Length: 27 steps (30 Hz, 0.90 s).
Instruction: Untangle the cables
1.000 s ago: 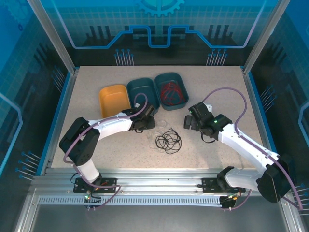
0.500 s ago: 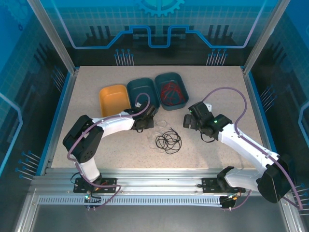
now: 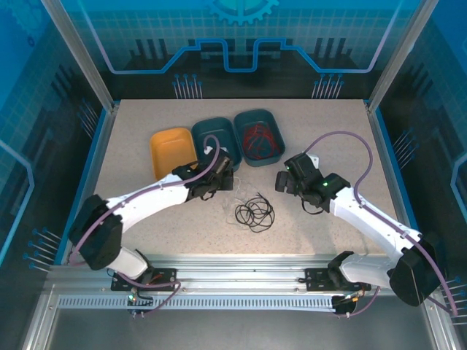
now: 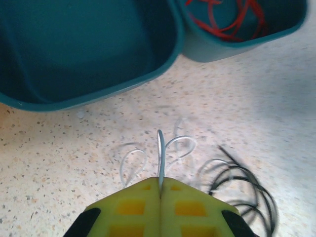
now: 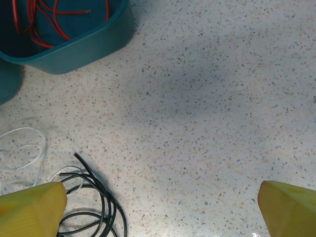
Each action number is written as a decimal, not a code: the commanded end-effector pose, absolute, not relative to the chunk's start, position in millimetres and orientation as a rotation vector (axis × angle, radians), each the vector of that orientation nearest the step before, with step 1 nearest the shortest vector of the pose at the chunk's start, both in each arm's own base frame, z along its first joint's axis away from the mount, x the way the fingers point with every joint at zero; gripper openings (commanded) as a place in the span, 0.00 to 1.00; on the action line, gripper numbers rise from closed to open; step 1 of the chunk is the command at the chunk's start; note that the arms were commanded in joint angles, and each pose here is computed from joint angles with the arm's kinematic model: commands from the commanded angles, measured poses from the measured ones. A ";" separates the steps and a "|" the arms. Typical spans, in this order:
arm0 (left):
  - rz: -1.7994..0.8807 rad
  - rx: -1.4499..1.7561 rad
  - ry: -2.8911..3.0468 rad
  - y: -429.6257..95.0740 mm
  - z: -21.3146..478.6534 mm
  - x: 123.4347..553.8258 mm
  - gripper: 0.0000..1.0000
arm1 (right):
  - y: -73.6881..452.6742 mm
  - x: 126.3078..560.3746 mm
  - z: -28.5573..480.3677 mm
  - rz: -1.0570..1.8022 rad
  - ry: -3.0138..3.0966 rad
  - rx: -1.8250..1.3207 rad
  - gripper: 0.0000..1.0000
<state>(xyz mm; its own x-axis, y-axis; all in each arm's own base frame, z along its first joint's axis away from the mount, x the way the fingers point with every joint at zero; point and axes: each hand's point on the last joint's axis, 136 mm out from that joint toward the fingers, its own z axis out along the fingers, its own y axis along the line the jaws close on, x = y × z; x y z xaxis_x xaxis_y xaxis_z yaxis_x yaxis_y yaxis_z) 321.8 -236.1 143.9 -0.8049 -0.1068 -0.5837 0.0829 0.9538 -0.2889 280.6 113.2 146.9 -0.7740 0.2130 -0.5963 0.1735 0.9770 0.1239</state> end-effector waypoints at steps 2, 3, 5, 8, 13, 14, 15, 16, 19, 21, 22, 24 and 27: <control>-0.432 0.053 2.366 -230.3 191.7 317.2 0.00 | 109.1 280.5 150.0 0.114 2.417 0.319 1.00; -0.452 0.065 2.335 -230.5 203.0 316.9 0.00 | 107.1 280.6 151.8 0.113 2.407 0.326 1.00; -0.478 0.089 2.279 -231.0 225.0 316.6 0.00 | 103.8 280.1 153.3 0.101 2.395 0.332 1.00; -0.504 0.126 2.200 -231.3 259.7 316.7 0.00 | 98.1 278.5 153.1 0.072 2.390 0.341 1.00; -0.540 0.168 2.084 -232.1 310.0 317.0 0.00 | 94.8 276.7 149.0 0.045 2.403 0.347 1.00; -0.544 0.180 2.058 -232.0 319.2 317.1 0.00 | 95.2 276.8 148.4 0.048 2.404 0.346 1.00; -0.559 0.201 2.025 -233.4 329.0 316.3 0.00 | 96.2 277.2 147.9 0.054 2.404 0.341 1.00; -0.574 0.222 1.998 -235.2 335.1 315.5 0.00 | 98.1 277.3 147.2 0.064 2.406 0.332 1.00; -0.607 0.276 1.908 -237.5 353.9 313.0 0.00 | 104.0 278.8 145.8 0.096 2.412 0.298 1.00; -0.607 0.316 1.866 -238.6 363.1 311.1 0.00 | 106.1 279.7 147.0 0.114 2.415 0.299 1.00; -0.602 0.326 1.858 -238.9 364.7 311.2 0.00 | 108.9 280.0 148.0 0.135 2.420 0.296 1.00; -0.594 0.350 1.846 -239.9 367.8 311.1 0.00 | 121.3 282.3 153.2 0.216 2.424 0.255 1.00; -0.607 0.396 1.824 -244.9 371.3 309.4 0.00 | 151.3 285.8 164.5 0.402 2.392 0.114 1.00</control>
